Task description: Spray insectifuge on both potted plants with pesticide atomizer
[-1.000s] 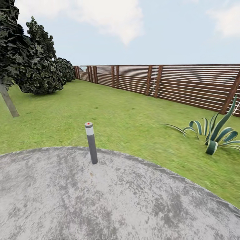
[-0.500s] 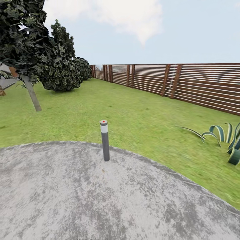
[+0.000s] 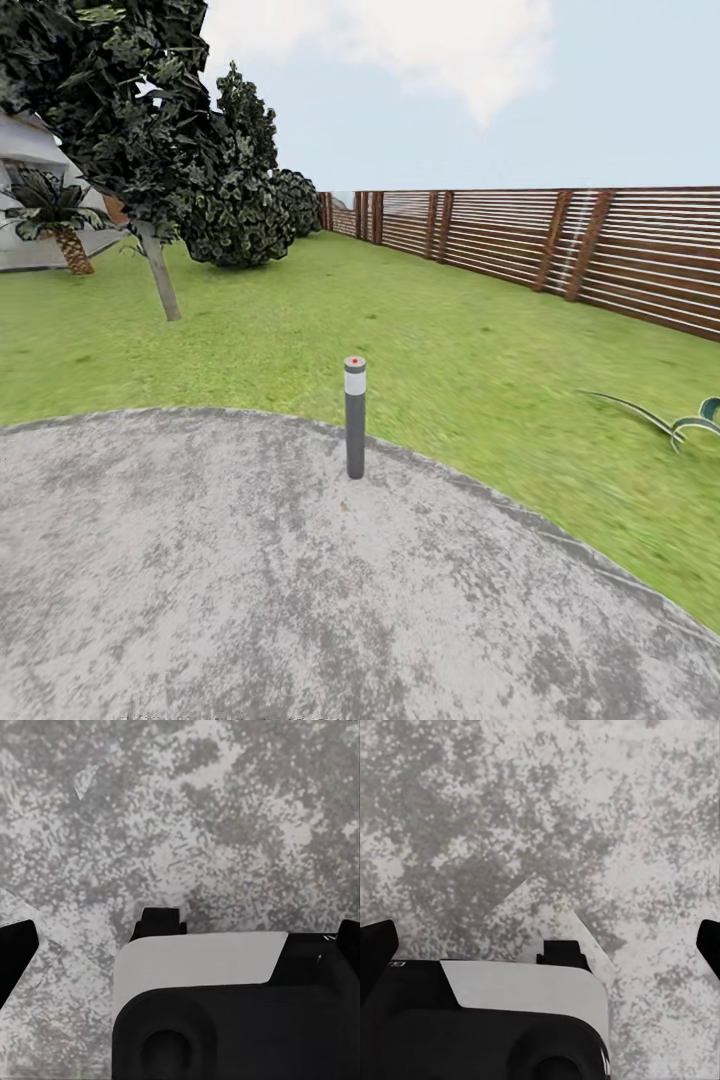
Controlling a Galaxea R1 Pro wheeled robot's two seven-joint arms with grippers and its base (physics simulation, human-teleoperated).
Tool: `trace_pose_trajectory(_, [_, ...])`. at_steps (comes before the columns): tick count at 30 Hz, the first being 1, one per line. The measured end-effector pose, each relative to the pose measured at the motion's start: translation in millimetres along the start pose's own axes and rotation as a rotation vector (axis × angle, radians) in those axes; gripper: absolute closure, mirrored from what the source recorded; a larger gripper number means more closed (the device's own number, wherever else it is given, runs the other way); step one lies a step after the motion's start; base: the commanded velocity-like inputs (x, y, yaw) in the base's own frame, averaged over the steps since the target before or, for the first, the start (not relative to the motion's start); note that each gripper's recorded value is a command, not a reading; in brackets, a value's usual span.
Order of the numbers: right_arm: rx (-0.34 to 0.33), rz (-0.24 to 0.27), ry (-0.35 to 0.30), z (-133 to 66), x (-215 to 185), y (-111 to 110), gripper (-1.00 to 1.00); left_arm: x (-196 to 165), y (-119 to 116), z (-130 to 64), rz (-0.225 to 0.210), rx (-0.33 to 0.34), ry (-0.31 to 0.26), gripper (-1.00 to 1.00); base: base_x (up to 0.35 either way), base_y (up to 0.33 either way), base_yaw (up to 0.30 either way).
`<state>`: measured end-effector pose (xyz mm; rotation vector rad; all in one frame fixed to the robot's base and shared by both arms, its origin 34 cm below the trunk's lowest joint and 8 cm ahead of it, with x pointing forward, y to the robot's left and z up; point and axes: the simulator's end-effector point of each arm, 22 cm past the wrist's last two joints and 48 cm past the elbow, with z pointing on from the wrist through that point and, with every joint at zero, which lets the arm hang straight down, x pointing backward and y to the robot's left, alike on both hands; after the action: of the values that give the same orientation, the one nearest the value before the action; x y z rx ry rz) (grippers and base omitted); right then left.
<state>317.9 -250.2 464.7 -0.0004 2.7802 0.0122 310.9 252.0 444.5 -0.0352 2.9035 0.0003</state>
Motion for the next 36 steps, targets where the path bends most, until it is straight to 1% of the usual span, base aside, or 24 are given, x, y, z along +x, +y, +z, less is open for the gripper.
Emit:
trace_pose_trajectory(8, [0.0, 0.0, 0.004, 0.3, 1.3, 0.3, -1.0, 1.0, 0.0, 0.4, 0.0, 0.0, 0.001, -1.0, -0.054, 0.0, 0.288])
trace_pose_trajectory(20, [0.0, 0.0, 0.01, 0.5, 4.0, 0.2, -1.0, 3.4, 0.1, 0.9, 0.0, 0.0, 0.008, -1.0, -0.272, 0.0, 0.288])
trace_pose_trajectory(36, [0.0, 0.0, 0.017, 0.8, 6.4, -0.2, -1.0, 6.6, 0.2, 1.4, 0.0, -0.001, 0.015, -1.0, -0.137, 0.0, 0.288])
